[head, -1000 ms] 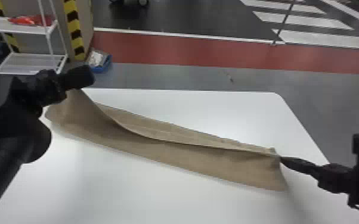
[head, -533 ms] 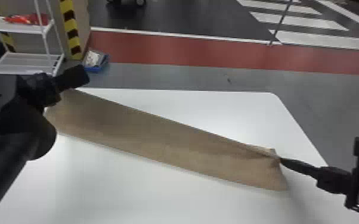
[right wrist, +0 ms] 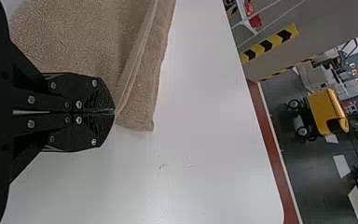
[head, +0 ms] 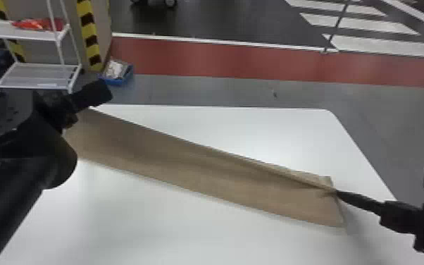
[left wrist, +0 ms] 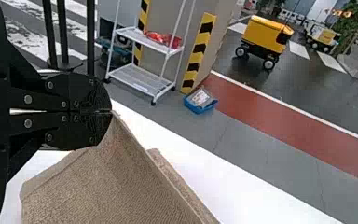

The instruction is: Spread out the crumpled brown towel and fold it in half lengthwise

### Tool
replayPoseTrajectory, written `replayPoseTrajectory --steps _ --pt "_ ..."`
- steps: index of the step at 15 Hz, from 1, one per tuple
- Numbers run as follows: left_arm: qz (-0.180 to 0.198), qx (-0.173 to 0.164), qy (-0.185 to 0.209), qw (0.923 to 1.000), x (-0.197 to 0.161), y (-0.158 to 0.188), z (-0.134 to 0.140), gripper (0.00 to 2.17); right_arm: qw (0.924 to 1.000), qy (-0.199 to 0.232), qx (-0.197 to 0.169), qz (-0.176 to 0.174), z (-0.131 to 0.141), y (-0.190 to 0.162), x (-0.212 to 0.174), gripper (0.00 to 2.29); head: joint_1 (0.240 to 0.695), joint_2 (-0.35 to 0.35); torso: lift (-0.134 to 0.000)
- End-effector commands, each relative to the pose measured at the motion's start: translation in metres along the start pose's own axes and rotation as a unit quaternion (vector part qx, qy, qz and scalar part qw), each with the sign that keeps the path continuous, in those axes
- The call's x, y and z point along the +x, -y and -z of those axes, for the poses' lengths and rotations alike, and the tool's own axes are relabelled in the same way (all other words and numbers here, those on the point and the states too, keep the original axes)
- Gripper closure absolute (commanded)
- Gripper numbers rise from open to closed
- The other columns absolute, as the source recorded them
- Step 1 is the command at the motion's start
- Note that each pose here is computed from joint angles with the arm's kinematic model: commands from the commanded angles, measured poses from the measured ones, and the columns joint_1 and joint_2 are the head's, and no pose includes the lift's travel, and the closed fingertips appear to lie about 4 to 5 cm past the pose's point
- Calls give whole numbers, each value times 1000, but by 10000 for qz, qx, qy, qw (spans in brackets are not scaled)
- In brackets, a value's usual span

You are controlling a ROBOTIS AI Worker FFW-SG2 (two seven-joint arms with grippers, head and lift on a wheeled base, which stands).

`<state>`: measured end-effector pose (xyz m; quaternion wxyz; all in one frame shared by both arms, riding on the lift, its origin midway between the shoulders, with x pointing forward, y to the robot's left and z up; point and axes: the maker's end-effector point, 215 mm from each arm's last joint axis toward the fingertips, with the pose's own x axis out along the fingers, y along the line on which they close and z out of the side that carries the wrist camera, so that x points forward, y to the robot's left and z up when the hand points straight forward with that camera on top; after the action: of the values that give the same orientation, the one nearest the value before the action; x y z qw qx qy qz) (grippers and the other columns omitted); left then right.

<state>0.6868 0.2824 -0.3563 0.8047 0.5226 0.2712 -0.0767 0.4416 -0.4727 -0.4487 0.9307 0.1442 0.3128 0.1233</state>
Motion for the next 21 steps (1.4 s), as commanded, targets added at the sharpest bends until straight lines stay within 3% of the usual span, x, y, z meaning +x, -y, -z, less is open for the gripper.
replayPoseTrajectory --steps 1,7,12,21 --pt "-6 25 48 10000 0 0 -7 1878 9999 5 115 -24 0 0 -1 1315 695 -182 -123" --pt "12 93 163 9998 1 7 -27 1878 9982 197 514 -257 -10 -12 1 1315 695 -196 -123" --pt "-21 77 229 9997 0 0 -35 1878 9971 307 647 -264 -30 -13 3 1315 695 -196 -123" --pt "-33 54 270 9996 4 -4 -55 1878 9933 450 1047 -199 -36 1 7 1315 695 -219 -123"
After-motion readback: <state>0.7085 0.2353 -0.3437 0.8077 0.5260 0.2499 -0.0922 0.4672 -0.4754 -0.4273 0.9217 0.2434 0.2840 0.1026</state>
